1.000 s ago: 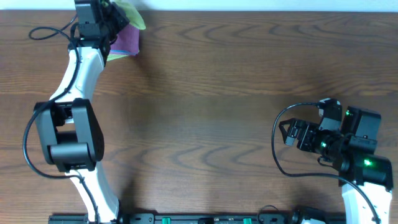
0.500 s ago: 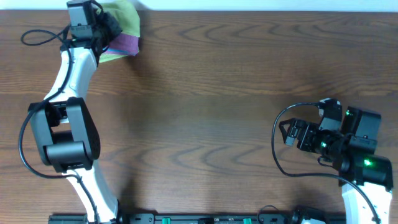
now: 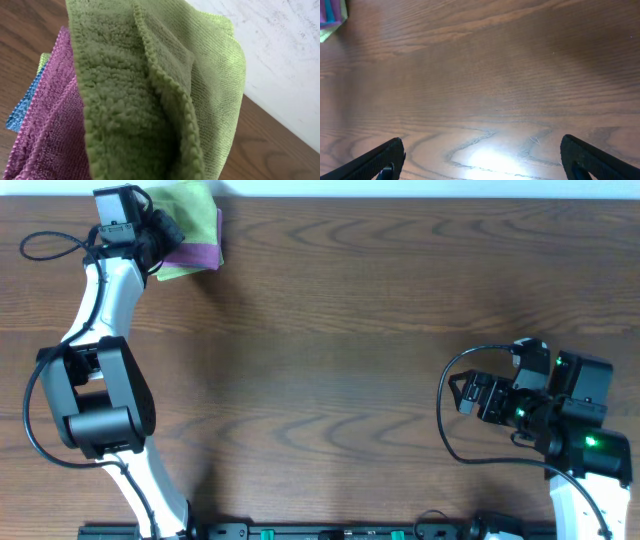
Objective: Fold the cloth
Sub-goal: 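Lower the green cloth onto the pink cloth stack and adjust it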
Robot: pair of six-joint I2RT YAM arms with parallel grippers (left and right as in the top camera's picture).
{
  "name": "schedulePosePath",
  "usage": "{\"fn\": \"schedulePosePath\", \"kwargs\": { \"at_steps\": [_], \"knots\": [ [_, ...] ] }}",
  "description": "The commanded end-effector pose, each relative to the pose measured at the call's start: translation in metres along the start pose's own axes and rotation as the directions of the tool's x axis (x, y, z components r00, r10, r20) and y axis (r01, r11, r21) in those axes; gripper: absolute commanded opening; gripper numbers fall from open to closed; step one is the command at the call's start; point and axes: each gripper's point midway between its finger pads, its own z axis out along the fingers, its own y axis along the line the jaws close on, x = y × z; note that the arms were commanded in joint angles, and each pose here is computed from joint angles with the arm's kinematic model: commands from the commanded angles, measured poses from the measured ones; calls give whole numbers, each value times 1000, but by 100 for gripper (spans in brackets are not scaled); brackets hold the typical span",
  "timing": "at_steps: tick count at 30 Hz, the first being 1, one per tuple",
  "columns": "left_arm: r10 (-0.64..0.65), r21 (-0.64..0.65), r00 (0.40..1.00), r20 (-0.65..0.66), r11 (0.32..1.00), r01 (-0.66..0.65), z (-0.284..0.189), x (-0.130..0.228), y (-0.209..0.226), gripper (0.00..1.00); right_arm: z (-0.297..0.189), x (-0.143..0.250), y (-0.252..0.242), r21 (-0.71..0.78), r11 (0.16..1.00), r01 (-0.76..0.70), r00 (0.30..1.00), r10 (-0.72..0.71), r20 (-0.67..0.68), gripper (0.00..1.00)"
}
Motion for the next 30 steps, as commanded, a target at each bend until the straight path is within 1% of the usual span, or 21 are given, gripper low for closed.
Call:
{"fn": "schedulePosePath", "kwargs": {
  "at_steps": [1,5,11,17,20,22,26,30],
  "knots": [
    [26,-23,999,28,999,-25,-3,-11,2,6,0,1,-2,1,1000,3,1000,-3,1,99],
    [56,-35,998,20,998,-55,-3,-10,5,6,0,1,-2,1,1000,3,1000,-3,1,99],
    [67,-95,998,8,993,-66,-3,-6,16,6,0,1,-2,1,1000,3,1000,-3,1,99],
    [73,-105,997,1,992,-73,-3,-4,19,7,0,1,-2,1,1000,3,1000,-3,1,99],
    [73,-109,997,3,991,-73,-4,-5,19,12,0,1,-2,1,1000,3,1000,-3,1,99],
    [73,-109,997,3,991,-73,-4,-5,19,17,0,1,-2,1,1000,3,1000,-3,1,99],
    [73,-109,997,3,991,-73,-4,-5,19,29,0,1,-2,1,1000,3,1000,-3,1,99],
    [74,-109,997,3,991,-73,-4,-5,19,39,0,1,-2,1,1000,3,1000,-3,1,99]
  ]
}}
